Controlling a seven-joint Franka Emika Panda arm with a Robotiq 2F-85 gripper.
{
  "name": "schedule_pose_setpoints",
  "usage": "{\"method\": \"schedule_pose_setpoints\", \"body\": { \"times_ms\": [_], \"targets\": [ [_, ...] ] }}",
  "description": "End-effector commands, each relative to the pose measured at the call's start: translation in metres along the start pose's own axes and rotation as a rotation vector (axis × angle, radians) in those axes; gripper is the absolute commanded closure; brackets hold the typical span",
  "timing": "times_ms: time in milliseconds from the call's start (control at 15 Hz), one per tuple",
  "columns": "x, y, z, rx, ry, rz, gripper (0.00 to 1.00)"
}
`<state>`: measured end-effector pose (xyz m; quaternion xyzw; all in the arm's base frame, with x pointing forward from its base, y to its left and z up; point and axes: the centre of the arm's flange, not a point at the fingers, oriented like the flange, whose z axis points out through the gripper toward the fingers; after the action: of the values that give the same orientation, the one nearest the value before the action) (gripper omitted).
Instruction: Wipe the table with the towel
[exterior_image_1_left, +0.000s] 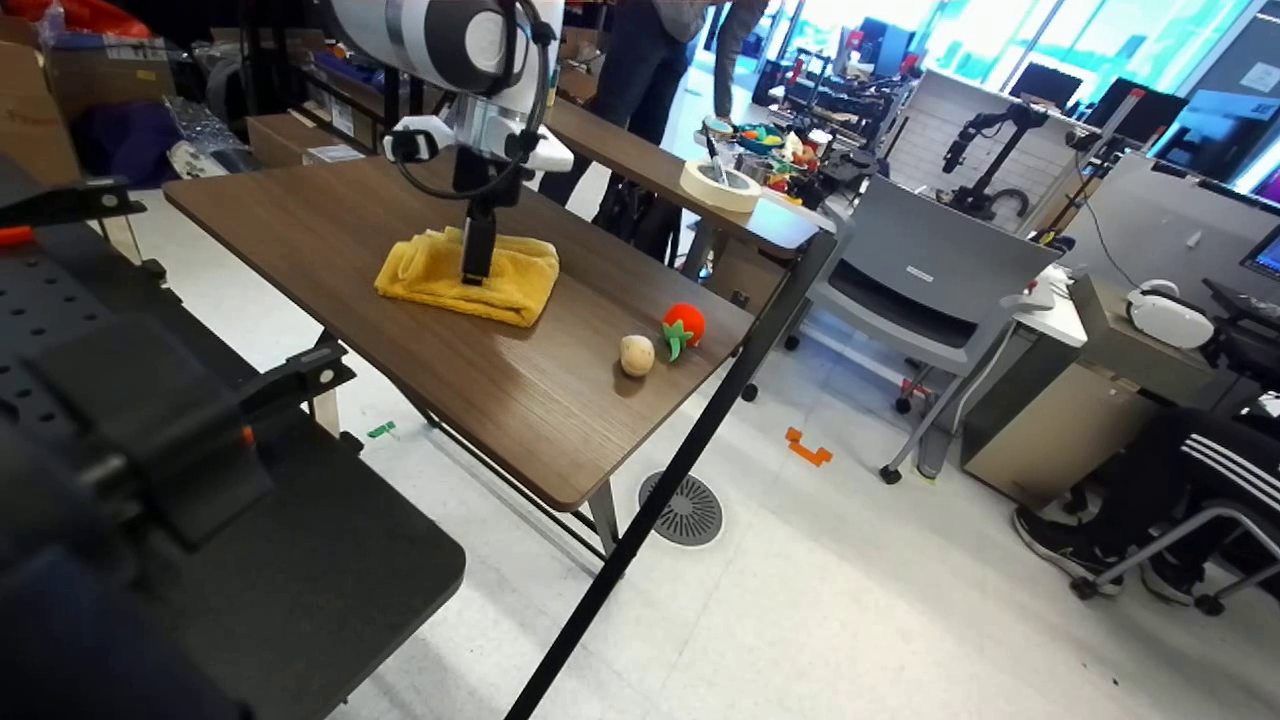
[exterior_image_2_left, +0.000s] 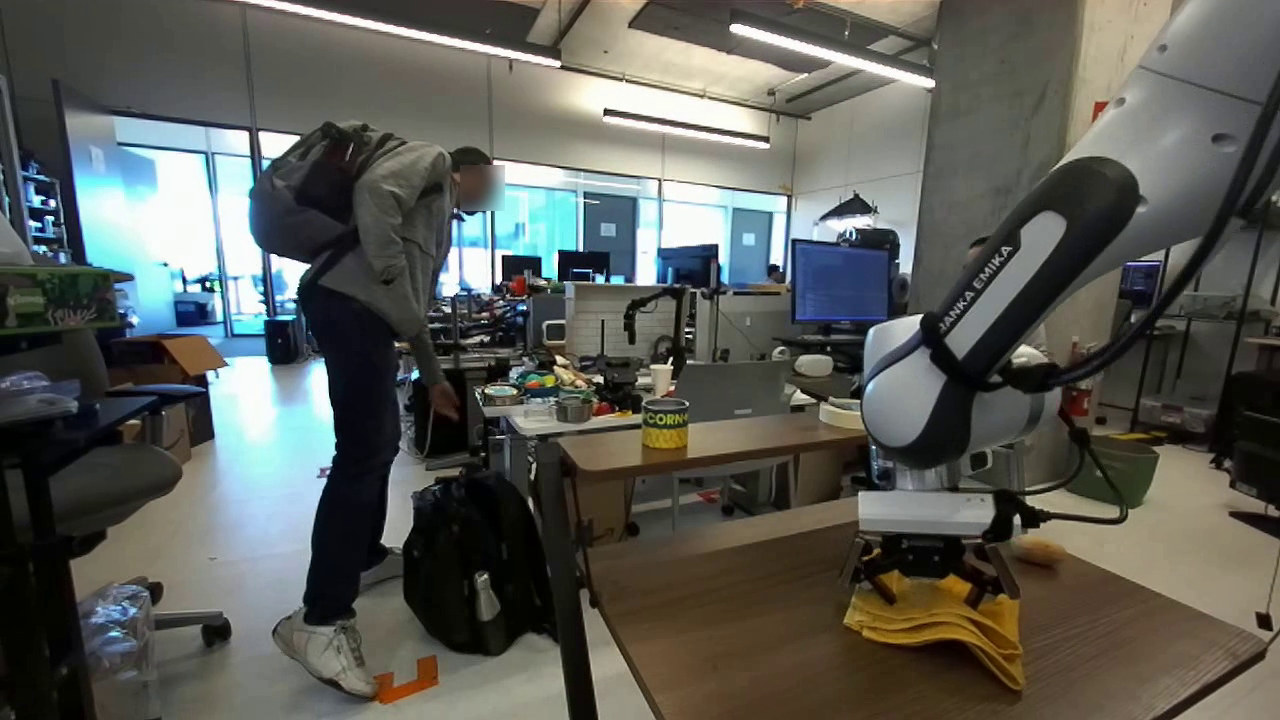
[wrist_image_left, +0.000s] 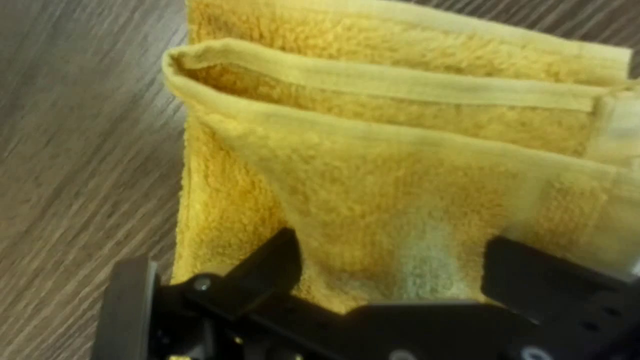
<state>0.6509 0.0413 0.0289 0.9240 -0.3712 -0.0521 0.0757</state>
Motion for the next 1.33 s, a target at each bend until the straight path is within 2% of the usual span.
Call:
{"method": "schedule_pose_setpoints", "body": {
  "times_ms": [0,67,200,467,533,667,800,1267],
  "targets": [
    [-0.041,0.027,0.015,-0.04,0.17,0.103,0.0],
    [-0.014,0.004,0.001,0.003,0.096,0.049,0.0],
    [-0.024,0.008,0.003,-0.001,0.148,0.079,0.0],
    [-0.025,0.013,0.003,-0.006,0.154,0.088,0.0],
    [-0.025,0.012,0.008,0.033,0.216,0.126,0.0],
    [-0.042,0.011,0.024,0.07,0.329,0.1,0.0],
    [-0.077,0.016,0.039,0.096,0.369,-0.016,0.0],
    [-0.216,0.01,0.038,0.263,0.431,-0.429,0.0]
  ]
}}
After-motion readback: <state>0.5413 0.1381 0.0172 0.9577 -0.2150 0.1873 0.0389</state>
